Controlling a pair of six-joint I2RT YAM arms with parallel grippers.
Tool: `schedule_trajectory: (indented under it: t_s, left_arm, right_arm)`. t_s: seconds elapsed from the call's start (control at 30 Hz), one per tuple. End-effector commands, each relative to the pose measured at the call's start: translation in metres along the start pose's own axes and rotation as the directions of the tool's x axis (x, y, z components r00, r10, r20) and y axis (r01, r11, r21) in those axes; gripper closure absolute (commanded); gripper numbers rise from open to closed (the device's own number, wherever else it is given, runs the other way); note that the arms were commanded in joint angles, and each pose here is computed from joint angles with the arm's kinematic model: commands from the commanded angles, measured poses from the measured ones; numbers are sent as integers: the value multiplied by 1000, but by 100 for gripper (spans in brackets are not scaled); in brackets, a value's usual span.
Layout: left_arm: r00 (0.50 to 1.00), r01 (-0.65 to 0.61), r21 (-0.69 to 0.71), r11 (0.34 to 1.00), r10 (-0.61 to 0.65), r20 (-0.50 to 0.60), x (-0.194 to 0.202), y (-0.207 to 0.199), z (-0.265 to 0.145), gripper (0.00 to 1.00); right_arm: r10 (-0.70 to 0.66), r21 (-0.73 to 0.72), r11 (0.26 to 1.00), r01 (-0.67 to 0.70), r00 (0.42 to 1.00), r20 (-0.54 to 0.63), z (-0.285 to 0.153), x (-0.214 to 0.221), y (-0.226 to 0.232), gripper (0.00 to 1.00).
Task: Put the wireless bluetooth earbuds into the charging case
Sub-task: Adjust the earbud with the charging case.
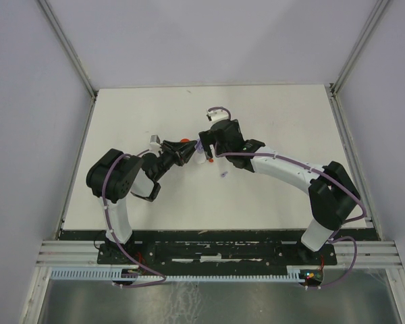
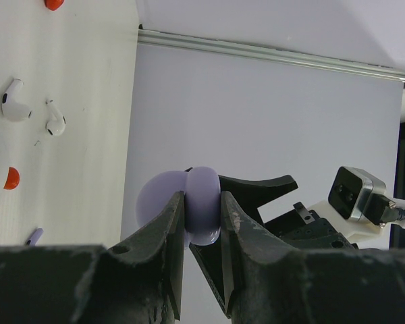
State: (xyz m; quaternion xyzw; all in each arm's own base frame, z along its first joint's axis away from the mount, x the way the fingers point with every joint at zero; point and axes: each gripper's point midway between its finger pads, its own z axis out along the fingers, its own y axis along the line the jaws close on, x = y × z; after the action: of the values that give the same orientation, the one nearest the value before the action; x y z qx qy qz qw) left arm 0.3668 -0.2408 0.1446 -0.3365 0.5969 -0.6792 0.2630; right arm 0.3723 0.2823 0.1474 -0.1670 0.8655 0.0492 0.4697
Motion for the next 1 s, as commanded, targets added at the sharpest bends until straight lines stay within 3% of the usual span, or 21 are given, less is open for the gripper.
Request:
schedule_trajectory:
  t_s: [0.0, 0.97]
  left_arm:
    - [998, -36, 138, 990, 42, -39, 9, -35, -3, 97]
    - [998, -38, 133, 990, 44, -39, 9, -33, -3, 97]
  right_arm:
    - [35, 3, 999, -36, 997, 66, -5, -24, -2, 0]
    - [64, 17, 998, -65, 995, 77, 15, -36, -6, 0]
